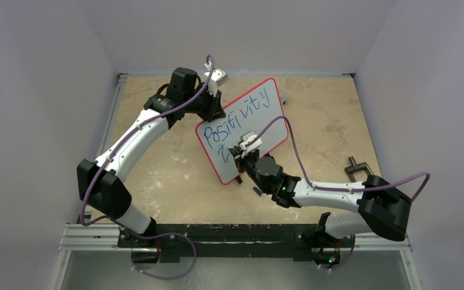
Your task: Write a sentence on the whiteboard
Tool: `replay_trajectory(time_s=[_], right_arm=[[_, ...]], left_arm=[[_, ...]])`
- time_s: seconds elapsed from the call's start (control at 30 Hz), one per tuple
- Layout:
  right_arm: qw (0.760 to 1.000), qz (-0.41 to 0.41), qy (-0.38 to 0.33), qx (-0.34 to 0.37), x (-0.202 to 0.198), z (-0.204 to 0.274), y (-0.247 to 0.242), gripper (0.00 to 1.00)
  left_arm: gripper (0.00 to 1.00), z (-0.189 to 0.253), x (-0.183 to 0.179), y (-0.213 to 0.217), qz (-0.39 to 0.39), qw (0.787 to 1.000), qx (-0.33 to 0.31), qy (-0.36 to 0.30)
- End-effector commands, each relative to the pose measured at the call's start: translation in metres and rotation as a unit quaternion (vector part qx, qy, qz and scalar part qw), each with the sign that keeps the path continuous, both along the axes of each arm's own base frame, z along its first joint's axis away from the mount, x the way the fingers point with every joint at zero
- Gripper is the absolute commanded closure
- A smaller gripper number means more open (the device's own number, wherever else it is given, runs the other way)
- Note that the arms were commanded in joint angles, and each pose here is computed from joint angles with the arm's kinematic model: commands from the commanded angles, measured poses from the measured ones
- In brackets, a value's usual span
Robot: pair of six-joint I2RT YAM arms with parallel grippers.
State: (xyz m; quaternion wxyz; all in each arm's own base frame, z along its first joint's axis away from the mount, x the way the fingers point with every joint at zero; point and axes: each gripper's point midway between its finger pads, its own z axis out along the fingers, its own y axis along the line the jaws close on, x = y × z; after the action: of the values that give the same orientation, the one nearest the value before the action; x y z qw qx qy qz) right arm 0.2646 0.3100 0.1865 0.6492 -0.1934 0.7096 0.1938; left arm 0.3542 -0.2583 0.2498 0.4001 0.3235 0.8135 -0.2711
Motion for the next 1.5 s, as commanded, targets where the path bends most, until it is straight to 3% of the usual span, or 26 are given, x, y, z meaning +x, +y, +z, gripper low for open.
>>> replay_trajectory(time_s=[0.0, 0.7, 1.47], right_arm=[[0.999, -0.025, -0.019, 0.006, 0.015, 0.015, 0.002, 1.00], [0.997, -0.073, -0.008, -0.012, 0.022, -0.001, -0.023, 1.00], [0.998, -0.066, 0.022, -0.008, 0.010, -0.023, -0.033, 1.00]], left_arm=[[1.00, -0.036, -0.015, 0.020, 0.006, 0.996, 0.079, 0.032], [1.00, -0.035, -0.015, 0.021, 0.007, 0.996, 0.079, 0.031], [1.00, -0.035, -0.014, 0.021, 0.008, 0.996, 0.079, 0.030]])
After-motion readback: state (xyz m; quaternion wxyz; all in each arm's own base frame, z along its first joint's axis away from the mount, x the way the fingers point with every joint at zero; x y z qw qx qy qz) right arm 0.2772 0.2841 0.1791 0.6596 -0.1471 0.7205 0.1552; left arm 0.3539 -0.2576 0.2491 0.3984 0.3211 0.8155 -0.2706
